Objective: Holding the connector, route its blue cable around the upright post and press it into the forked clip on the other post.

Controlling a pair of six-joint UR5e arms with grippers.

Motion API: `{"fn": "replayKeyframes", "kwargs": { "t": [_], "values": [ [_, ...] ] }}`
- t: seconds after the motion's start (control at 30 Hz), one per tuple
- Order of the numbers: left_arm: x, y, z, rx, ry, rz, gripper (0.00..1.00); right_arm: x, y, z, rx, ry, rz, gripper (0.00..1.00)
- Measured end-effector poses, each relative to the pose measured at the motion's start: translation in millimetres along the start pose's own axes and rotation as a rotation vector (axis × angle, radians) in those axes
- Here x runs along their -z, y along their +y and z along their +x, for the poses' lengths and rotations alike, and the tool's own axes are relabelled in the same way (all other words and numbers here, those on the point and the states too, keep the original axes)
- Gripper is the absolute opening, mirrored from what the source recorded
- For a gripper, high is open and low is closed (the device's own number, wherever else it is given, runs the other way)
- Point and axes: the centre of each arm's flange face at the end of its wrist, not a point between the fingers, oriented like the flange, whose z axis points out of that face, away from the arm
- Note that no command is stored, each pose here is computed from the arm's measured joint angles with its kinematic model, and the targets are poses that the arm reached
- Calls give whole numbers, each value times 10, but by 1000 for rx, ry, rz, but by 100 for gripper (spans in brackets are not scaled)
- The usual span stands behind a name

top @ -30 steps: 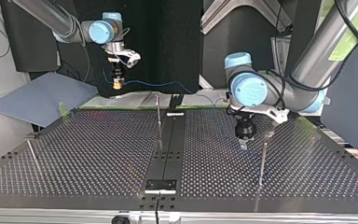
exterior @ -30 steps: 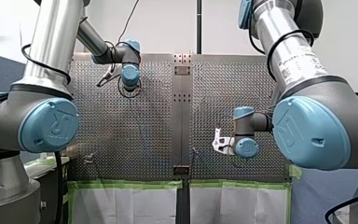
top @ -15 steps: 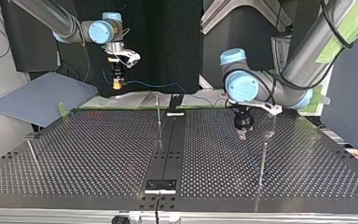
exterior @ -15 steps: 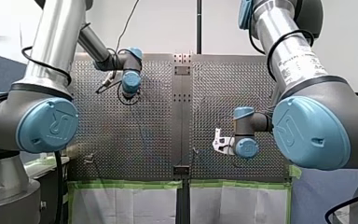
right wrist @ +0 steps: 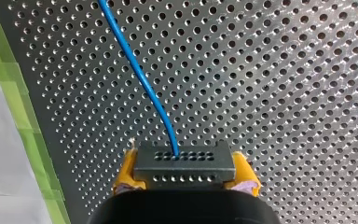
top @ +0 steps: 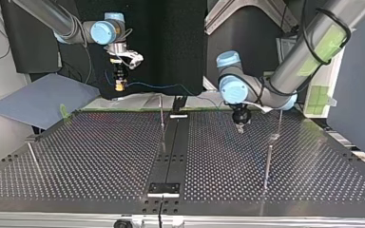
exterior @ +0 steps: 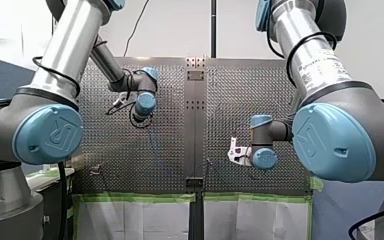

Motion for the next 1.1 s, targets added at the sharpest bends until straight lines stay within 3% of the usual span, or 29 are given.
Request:
{"fn": "replayKeyframes", "kwargs": {
  "t": [0.7, 1.1],
  "values": [
    [-280, -862, 712, -13, 60, 66, 100, -2, -1, 1, 0, 2, 1, 16],
    [-353, -900, 765, 46, 48, 76, 100, 1, -5, 0, 0, 0, 1, 16]
  ]
}}
